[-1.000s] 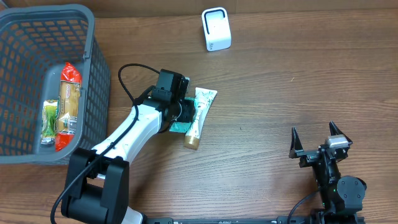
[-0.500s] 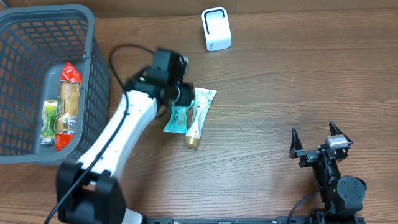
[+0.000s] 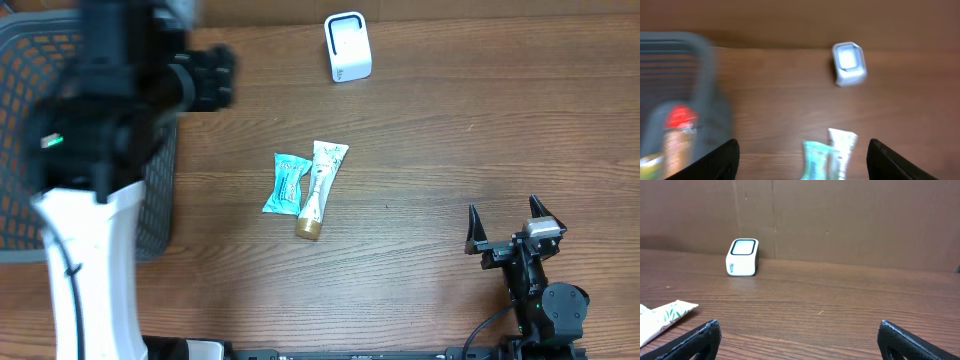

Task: Scan the item barcode
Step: 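Place the green tissue pack left of the Pantene tube, then reach the left gripper into the basket to the spaghetti pack, then grasp the Quick Cook spaghetti pack and lift it out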

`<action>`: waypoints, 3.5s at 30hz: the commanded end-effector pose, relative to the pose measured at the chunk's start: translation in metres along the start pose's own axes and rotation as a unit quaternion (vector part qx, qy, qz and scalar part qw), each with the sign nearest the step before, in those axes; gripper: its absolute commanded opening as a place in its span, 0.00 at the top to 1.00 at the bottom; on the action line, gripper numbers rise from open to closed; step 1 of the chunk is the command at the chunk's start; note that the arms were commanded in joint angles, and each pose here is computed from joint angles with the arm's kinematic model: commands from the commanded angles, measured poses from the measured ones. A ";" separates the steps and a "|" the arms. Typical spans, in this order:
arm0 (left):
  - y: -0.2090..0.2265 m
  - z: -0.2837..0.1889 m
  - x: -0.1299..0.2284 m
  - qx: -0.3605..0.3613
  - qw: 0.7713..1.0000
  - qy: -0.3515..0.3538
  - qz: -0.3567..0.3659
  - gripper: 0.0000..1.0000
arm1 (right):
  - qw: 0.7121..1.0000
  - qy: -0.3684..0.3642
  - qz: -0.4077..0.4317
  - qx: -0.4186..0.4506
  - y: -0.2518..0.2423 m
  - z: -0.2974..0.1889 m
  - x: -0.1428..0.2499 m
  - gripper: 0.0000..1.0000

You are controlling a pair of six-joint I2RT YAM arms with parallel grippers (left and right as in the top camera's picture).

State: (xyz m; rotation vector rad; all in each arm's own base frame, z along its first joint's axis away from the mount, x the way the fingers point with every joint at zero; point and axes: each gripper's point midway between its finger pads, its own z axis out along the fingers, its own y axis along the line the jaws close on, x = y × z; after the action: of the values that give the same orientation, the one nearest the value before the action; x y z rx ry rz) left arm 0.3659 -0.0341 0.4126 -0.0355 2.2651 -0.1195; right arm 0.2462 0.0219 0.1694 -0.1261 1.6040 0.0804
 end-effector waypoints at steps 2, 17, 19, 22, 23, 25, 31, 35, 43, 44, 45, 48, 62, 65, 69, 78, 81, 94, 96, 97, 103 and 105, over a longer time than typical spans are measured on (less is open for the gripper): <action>0.077 -0.023 -0.004 -0.096 0.994 -0.013 -0.051 0.25 | 1.000 0.000 0.000 0.003 -0.001 0.000 0.003 0.00; 0.219 0.026 0.071 -0.220 0.949 0.096 -0.204 0.25 | 1.000 0.000 0.000 0.003 -0.001 0.000 0.003 0.00; 0.224 0.039 0.080 -0.225 0.946 0.107 -0.205 0.25 | 1.000 0.000 0.000 0.003 -0.001 0.000 0.003 0.00; 0.236 0.060 0.097 -0.239 0.942 0.119 -0.205 0.25 | 1.000 0.000 0.000 0.003 -0.001 0.000 0.003 0.00; 0.238 0.066 0.102 -0.242 0.941 0.122 -0.204 0.25 | 1.000 0.000 0.000 0.003 -0.001 0.000 0.003 0.00; 0.244 0.081 0.109 -0.242 0.943 0.119 -0.195 0.26 | 1.000 0.000 0.000 0.003 -0.001 0.000 0.003 0.00; 0.267 0.111 0.129 -0.271 0.944 0.113 -0.150 0.23 | 1.000 0.000 0.000 0.003 -0.001 0.000 0.003 0.00; 0.280 0.125 0.139 -0.281 0.943 0.108 -0.143 0.23 | 1.000 0.000 0.000 0.003 -0.001 0.000 0.003 0.00; 0.291 0.168 0.168 -0.252 0.952 0.157 -0.076 0.23 | 1.000 0.000 0.000 0.003 -0.001 0.000 0.003 0.00; 0.293 0.175 0.172 -0.251 0.951 0.161 -0.077 0.23 | 1.000 0.000 0.000 0.003 -0.001 0.000 0.003 0.00; 0.295 0.179 0.175 -0.250 0.951 0.164 -0.077 0.24 | 1.000 0.000 0.000 0.003 -0.001 0.000 0.003 0.00; 0.300 0.203 0.195 -0.242 0.949 0.191 -0.066 0.23 | 1.000 0.000 0.000 0.003 -0.001 0.000 0.003 0.00; 0.304 0.253 0.270 -0.214 0.931 0.286 -0.080 0.34 | 1.000 0.000 0.000 0.003 -0.001 0.000 0.003 0.00; 0.302 0.255 0.272 -0.207 0.931 0.288 -0.082 0.82 | 1.000 0.000 0.000 0.003 -0.001 0.000 0.003 0.00; 0.298 0.255 0.266 -0.202 0.934 0.279 -0.096 0.96 | 1.000 0.000 0.000 0.003 -0.001 0.000 0.003 0.00; 0.282 0.220 0.189 -0.174 0.956 0.207 -0.110 0.96 | 1.000 0.000 0.000 0.003 -0.001 0.000 0.003 0.00; 0.269 0.189 0.143 -0.155 0.968 0.164 -0.106 0.96 | 1.000 0.000 0.000 0.003 -0.001 0.000 0.003 0.00; 0.196 -0.005 -0.001 -0.151 0.981 -0.075 -0.093 0.96 | 1.000 0.000 0.000 0.003 -0.001 0.000 0.003 0.00; 0.175 -0.023 -0.007 -0.117 0.984 -0.099 -0.091 0.96 | 1.000 0.000 0.000 0.003 -0.001 0.000 0.003 0.00; 0.163 -0.030 -0.008 -0.097 0.985 -0.107 -0.091 0.96 | 1.000 0.000 0.000 0.003 -0.001 0.000 0.003 0.00; 0.097 -0.039 0.005 -0.005 0.994 -0.086 -0.063 0.96 | 1.000 0.000 0.000 0.003 -0.001 0.000 0.003 0.00; 0.071 -0.030 0.013 0.027 0.997 -0.060 -0.048 0.96 | 1.000 0.000 0.000 0.003 -0.001 0.000 0.003 0.00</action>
State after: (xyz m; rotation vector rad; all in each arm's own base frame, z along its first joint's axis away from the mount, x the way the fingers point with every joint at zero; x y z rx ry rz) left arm 0.3315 0.0806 0.4055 -0.2407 2.1550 -0.0905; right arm 0.2462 0.0221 0.1694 -0.1264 1.6040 0.0813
